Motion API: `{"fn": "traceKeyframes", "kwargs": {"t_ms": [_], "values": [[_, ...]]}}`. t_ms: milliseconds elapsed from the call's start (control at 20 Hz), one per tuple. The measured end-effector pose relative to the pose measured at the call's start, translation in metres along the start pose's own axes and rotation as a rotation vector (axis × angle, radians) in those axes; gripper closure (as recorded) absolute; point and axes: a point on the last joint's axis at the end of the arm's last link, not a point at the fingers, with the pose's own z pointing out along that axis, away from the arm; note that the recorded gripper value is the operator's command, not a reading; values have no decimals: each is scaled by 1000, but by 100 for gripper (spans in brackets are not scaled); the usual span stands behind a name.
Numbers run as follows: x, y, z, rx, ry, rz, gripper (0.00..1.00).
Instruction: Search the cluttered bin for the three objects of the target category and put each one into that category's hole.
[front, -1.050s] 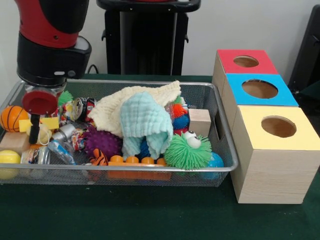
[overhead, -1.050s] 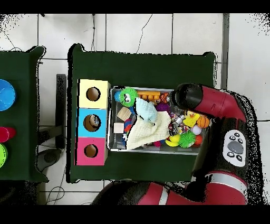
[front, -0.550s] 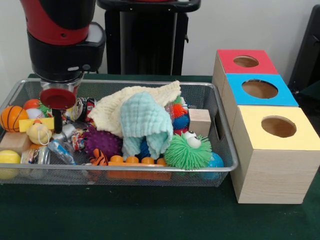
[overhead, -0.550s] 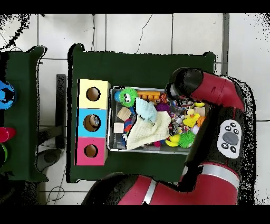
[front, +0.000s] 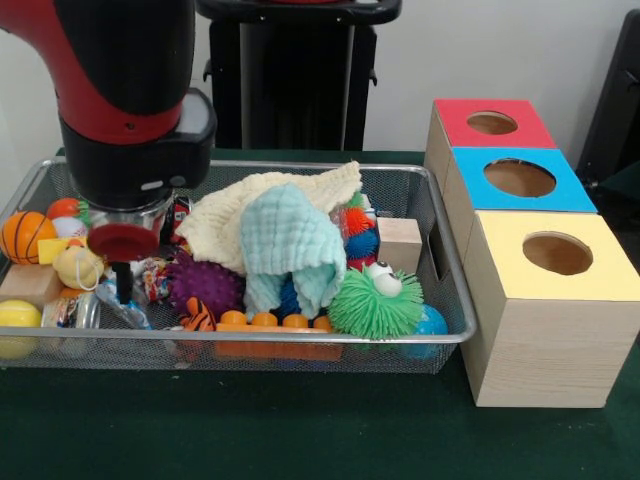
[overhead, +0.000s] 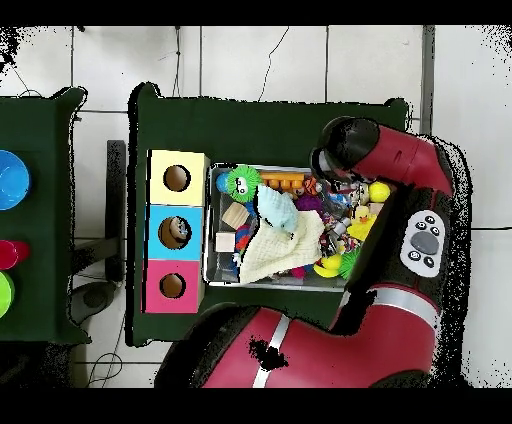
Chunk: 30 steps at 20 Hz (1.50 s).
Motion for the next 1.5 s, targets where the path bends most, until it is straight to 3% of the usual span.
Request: {"fn": "traceKeyframes", "kwargs": {"t_ms": [250,650,1250,1500], "values": [[-5,16,19,-13,-2,-2,0],[-9,21,36,-9,7,2,0],[-11,17,22,-19,15,16,0],[-12,11,10,-5,18,21,0]]}}
